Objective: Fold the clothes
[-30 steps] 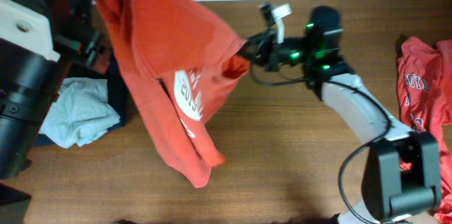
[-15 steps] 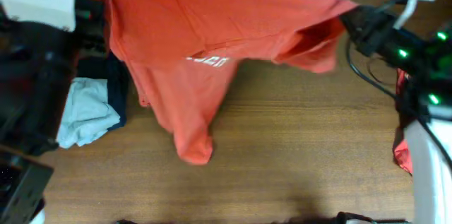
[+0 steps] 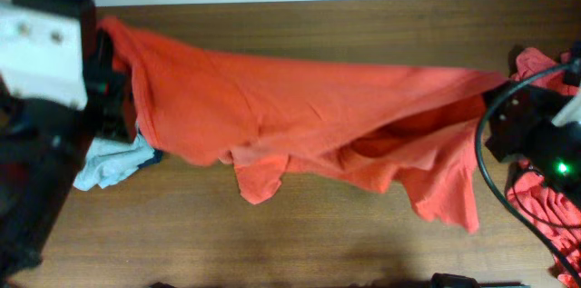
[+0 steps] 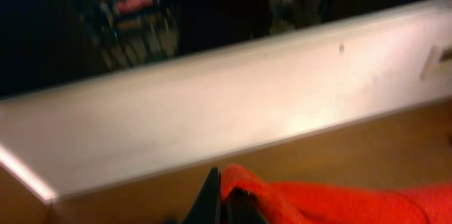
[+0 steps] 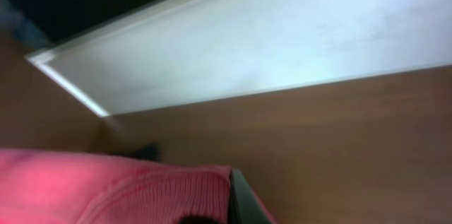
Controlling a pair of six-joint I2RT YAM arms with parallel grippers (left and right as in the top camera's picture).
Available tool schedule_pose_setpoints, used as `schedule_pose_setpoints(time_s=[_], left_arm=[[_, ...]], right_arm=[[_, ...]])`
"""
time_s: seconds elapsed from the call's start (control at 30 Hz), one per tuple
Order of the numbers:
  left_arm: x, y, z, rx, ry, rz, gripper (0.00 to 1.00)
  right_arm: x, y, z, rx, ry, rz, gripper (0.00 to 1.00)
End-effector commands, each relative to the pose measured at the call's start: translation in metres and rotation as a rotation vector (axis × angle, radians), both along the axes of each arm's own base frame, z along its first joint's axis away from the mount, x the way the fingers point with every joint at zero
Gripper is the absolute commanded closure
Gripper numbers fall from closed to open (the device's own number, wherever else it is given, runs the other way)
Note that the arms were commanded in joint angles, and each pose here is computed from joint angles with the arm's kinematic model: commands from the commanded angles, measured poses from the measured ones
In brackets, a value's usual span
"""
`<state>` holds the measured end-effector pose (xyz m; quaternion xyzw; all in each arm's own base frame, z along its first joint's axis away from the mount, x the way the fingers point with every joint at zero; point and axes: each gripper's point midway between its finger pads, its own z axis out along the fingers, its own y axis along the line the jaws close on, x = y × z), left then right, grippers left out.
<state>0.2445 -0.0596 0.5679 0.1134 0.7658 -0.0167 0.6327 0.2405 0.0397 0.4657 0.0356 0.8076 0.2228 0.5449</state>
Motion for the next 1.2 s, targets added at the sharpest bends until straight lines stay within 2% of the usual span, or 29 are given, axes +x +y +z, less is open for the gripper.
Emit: schedule_pose_setpoints(time_s=[0.0, 0.17, 0.27, 0.37, 0.43, 0.47, 0.67, 0.7, 0.8, 0.93, 1.07, 1.1, 1.17], left_arm=[[-0.019, -0.008, 0.004, -0.064, -0.002, -0.073, 1.00], [-0.069, -0.027, 0.036, -0.149, -0.119, -0.283, 1.00], [-0.076, -0.018, 0.039, -0.158, -0.139, -0.251, 1.00], [-0.062, -0.007, 0.029, -0.160, -0.094, -0.155, 1.00], [-0.041, 0.001, 0.015, -0.132, -0.041, -0.066, 1.00], [-0.014, 0.003, -0.002, -0.095, 0.020, 0.005, 1.00], [0.065, -0.014, -0.052, -0.003, 0.188, 0.088, 1.00], [0.089, -0.019, -0.070, 0.028, 0.237, 0.113, 1.00], [0.121, -0.030, -0.095, 0.071, 0.295, 0.116, 1.00], [0.187, -0.036, -0.137, 0.133, 0.345, 0.179, 1.00], [0.238, -0.035, -0.173, 0.137, 0.371, 0.216, 1.00], [0.255, -0.034, -0.186, 0.140, 0.381, 0.227, 0.97], [0.281, -0.031, -0.213, 0.152, 0.403, 0.245, 0.85]], right_arm=[[-0.015, -0.019, 0.017, -0.094, -0.030, -0.118, 0.96], [-0.049, -0.019, 0.040, -0.133, -0.065, -0.143, 0.96], [-0.056, -0.018, 0.046, -0.134, -0.081, -0.143, 0.96], [-0.048, -0.019, 0.038, -0.130, -0.042, -0.140, 0.96], [-0.035, -0.021, 0.027, -0.124, 0.019, -0.137, 0.96], [-0.020, -0.024, 0.013, -0.118, 0.088, -0.132, 0.96], [0.026, -0.029, -0.027, -0.146, 0.254, -0.080, 0.96], [0.040, -0.031, -0.037, -0.147, 0.292, -0.072, 0.96], [0.062, -0.035, -0.053, -0.143, 0.350, -0.064, 0.96], [0.112, -0.044, -0.094, -0.128, 0.463, -0.053, 0.96], [0.151, -0.050, -0.129, -0.118, 0.531, -0.046, 0.96], [0.163, -0.052, -0.140, -0.116, 0.549, -0.044, 0.96], [0.187, -0.056, -0.161, -0.113, 0.568, -0.042, 0.96]])
